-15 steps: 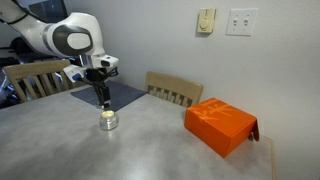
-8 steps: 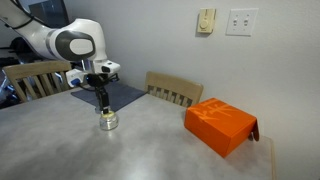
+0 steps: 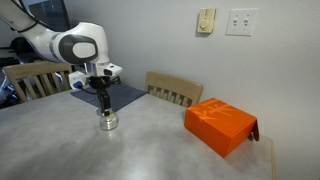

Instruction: Take the silver lid from the table and place it on the silver bottle

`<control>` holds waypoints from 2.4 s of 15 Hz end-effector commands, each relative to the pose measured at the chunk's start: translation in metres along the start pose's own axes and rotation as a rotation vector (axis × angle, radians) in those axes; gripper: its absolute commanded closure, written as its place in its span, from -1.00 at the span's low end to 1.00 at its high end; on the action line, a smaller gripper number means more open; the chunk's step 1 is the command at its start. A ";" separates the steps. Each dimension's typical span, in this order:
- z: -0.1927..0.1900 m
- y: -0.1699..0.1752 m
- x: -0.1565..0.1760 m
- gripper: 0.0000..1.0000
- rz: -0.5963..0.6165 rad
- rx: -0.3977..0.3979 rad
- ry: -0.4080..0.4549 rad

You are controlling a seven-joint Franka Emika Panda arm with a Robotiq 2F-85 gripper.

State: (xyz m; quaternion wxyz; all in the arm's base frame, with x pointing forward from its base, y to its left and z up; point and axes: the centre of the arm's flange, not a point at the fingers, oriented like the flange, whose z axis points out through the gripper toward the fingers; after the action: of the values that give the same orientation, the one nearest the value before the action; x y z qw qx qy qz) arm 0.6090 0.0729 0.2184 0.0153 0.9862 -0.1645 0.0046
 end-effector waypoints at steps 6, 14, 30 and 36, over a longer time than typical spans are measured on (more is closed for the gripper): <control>0.008 -0.001 0.017 0.12 -0.008 0.016 -0.015; 0.028 -0.002 0.021 0.12 -0.001 0.000 -0.038; -0.033 -0.002 -0.017 -1.00 0.019 -0.022 0.100; -0.049 -0.017 -0.016 -1.00 0.022 -0.030 0.135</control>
State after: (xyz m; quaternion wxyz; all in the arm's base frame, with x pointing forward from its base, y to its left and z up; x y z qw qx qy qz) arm 0.5993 0.0957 0.2665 0.0408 0.9815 -0.1738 0.0690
